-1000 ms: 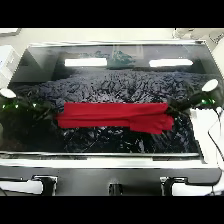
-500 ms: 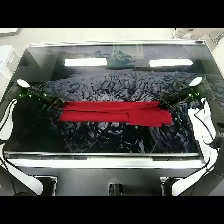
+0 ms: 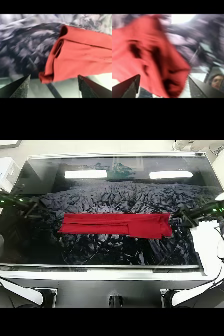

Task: Fold the clothes and pants, and hang the long-sleeved shirts on hangers.

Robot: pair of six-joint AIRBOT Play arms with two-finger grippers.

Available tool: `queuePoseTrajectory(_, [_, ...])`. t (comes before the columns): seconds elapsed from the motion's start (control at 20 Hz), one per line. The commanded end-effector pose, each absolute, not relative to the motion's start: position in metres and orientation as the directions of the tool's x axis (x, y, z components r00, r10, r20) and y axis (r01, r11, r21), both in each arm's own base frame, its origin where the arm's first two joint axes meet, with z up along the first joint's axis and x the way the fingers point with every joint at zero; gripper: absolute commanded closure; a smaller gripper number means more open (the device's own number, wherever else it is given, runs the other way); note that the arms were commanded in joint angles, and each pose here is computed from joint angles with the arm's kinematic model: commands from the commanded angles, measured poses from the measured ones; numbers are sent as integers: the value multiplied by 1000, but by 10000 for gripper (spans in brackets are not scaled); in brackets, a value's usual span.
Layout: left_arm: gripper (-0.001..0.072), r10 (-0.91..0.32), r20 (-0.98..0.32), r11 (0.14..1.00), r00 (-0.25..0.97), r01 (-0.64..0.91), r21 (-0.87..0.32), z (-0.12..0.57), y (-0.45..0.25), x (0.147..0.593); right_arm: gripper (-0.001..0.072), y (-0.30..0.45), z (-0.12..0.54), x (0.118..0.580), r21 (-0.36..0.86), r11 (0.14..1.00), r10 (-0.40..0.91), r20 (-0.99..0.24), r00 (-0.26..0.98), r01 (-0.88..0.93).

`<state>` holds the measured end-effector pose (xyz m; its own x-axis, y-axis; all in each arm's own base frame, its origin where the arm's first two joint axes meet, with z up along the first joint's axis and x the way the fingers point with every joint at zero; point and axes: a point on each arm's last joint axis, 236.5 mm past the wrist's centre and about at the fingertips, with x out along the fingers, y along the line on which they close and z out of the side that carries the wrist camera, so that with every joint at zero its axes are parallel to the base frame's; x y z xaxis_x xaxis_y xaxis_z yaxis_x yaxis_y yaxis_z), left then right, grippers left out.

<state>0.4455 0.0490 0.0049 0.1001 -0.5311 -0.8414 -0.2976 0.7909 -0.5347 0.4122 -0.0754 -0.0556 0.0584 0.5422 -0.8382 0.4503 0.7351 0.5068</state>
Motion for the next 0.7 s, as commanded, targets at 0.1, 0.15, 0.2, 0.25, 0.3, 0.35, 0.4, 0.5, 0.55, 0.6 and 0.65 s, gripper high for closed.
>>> queuePoseTrajectory(0.1, [37,-480,-863,821,157,-266,-506,66,53,427,-5,-74,-101,393,573,637,639,-767,62,516])
queuePoseTrajectory(0.15, [36,-476,-864,831,166,-237,-504,75,43,426,-5,-60,-101,401,640,584,697,-711,96,500])
queuePoseTrajectory(0.2, [36,-474,-864,840,170,-207,-502,83,32,426,-5,-51,-98,410,691,534,738,-662,129,487])
queuePoseTrajectory(0.25, [37,-474,-864,848,170,-176,-500,89,19,426,-5,-44,-94,418,730,483,770,-617,164,483])
queuePoseTrajectory(0.3, [37,-476,-864,854,165,-148,-499,93,7,425,-5,-37,-89,424,755,461,786,-592,180,466])
queuePoseTrajectory(0.35, [37,-480,-864,859,155,-117,-498,96,-6,425,-4,-30,-89,426,758,472,787,-592,171,451])
queuePoseTrajectory(0.4, [37,-484,-863,862,145,-90,-498,96,-20,426,-3,-21,-90,425,757,489,789,-596,150,433])
queuePoseTrajectory(0.5, [37,-489,-861,866,140,-34,-498,96,-47,430,7,1,-96,425,743,538,781,-617,97,398])
queuePoseTrajectory(0.55, [38,-493,-859,867,140,-4,-498,97,-61,432,52,12,-97,426,738,557,776,-626,80,381])
queuePoseTrajectory(0.6, [38,-497,-859,867,127,23,-498,97,-75,431,138,23,-97,428,739,568,775,-628,66,364])
queuePoseTrajectory(0.65, [39,-501,-859,866,110,58,-497,96,-89,428,332,33,-94,429,739,581,773,-632,53,342])
